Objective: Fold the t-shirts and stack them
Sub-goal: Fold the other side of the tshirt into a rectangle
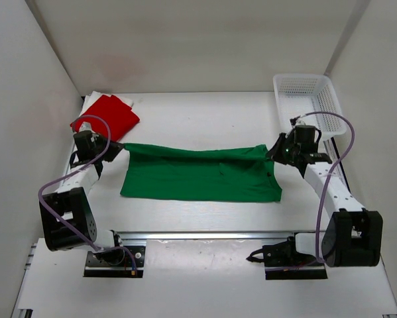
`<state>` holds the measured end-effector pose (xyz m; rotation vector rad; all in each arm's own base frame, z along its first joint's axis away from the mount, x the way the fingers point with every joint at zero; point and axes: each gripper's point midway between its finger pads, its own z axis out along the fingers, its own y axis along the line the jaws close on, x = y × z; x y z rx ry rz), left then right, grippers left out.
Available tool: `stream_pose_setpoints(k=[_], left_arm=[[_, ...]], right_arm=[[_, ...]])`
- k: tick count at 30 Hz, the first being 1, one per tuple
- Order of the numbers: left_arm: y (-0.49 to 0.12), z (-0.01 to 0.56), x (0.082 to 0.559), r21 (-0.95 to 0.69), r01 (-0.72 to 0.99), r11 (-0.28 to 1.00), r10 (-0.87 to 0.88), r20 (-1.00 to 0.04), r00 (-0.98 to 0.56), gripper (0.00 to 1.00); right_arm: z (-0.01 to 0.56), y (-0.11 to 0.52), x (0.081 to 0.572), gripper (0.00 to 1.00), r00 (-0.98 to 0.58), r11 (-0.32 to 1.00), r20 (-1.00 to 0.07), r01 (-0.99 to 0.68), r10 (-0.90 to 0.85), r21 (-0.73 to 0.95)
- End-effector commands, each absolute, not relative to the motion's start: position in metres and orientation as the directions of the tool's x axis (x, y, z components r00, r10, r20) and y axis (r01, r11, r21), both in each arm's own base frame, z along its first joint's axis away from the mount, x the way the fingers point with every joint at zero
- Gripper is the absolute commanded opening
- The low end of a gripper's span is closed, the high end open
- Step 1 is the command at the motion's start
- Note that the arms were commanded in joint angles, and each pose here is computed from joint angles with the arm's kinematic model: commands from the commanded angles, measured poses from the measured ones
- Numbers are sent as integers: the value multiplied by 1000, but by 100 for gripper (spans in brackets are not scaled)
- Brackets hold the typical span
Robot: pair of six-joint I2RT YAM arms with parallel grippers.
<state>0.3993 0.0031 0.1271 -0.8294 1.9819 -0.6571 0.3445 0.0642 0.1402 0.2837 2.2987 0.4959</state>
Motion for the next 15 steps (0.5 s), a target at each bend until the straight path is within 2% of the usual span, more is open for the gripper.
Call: stream_pose_setpoints(k=[1, 10, 12, 13, 15], left_arm=[[6, 116, 385, -714, -309, 628, -762, -485, -429, 0], [8, 83, 360, -697, -381, 607, -780, -433, -452, 0], [6, 79, 357, -707, -383, 595, -788, -417, -453, 5], [6, 76, 356, -715, -393, 579, -799, -399, -450, 12], [8, 79, 354, -738, -405, 540, -825, -366, -431, 21]], right_arm=[[134, 60, 338, 0, -642, 891, -664, 69, 384, 448], [82, 50, 289, 0, -622, 849, -616, 164, 484, 502], [65, 49, 276, 0, -630, 845, -596, 200, 498, 495], [58, 47, 271, 1, -626, 843, -594, 212, 506, 494], [56, 47, 267, 10, -621, 849, -604, 211, 499, 485]])
